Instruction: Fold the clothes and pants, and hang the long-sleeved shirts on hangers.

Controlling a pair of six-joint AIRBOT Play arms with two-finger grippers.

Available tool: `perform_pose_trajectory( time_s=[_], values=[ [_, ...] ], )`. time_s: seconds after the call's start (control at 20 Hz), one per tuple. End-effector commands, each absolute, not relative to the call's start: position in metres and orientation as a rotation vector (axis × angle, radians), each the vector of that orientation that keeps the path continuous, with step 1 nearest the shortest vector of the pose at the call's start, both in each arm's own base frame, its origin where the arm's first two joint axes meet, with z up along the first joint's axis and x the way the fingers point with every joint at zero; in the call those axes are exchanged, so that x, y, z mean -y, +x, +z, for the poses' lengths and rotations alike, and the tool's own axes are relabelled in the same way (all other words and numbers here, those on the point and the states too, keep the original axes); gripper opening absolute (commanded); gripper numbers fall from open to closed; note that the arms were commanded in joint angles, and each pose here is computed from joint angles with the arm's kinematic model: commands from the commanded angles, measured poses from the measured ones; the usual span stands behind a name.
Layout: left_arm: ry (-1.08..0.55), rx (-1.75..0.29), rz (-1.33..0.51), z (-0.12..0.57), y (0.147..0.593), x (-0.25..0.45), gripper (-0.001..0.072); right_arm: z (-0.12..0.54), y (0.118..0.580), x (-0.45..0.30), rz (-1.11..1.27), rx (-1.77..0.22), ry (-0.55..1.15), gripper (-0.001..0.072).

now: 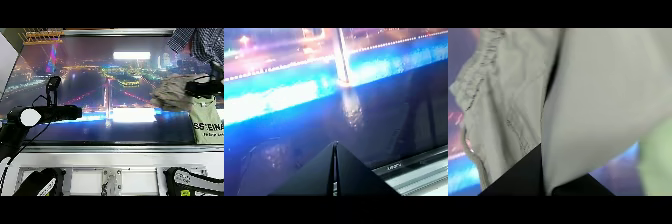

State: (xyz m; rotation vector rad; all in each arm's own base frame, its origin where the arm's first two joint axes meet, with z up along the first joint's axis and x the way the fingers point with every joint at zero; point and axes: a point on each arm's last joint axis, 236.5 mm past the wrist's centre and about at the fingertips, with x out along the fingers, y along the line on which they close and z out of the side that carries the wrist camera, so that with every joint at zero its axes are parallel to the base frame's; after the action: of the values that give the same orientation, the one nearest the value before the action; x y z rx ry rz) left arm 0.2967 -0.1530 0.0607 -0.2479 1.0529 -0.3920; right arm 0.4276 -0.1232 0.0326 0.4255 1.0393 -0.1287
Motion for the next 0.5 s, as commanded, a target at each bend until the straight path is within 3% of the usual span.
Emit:
perform_pose_trajectory(
  time_s=[0.0, 0.45],
  values=[
    [-0.244, -1.060, -0.394, 0.060, 0.295, 0.153, 0.0006, 0.052, 0.412, 0.206, -0.333, -0.902, 0.548, 0.0021],
    [-0.243, -1.068, -0.395, 0.059, 0.293, 0.153, 0.0006, 0.116, 0.415, 0.245, -0.471, -0.639, 0.584, 0.0021]
  ],
)
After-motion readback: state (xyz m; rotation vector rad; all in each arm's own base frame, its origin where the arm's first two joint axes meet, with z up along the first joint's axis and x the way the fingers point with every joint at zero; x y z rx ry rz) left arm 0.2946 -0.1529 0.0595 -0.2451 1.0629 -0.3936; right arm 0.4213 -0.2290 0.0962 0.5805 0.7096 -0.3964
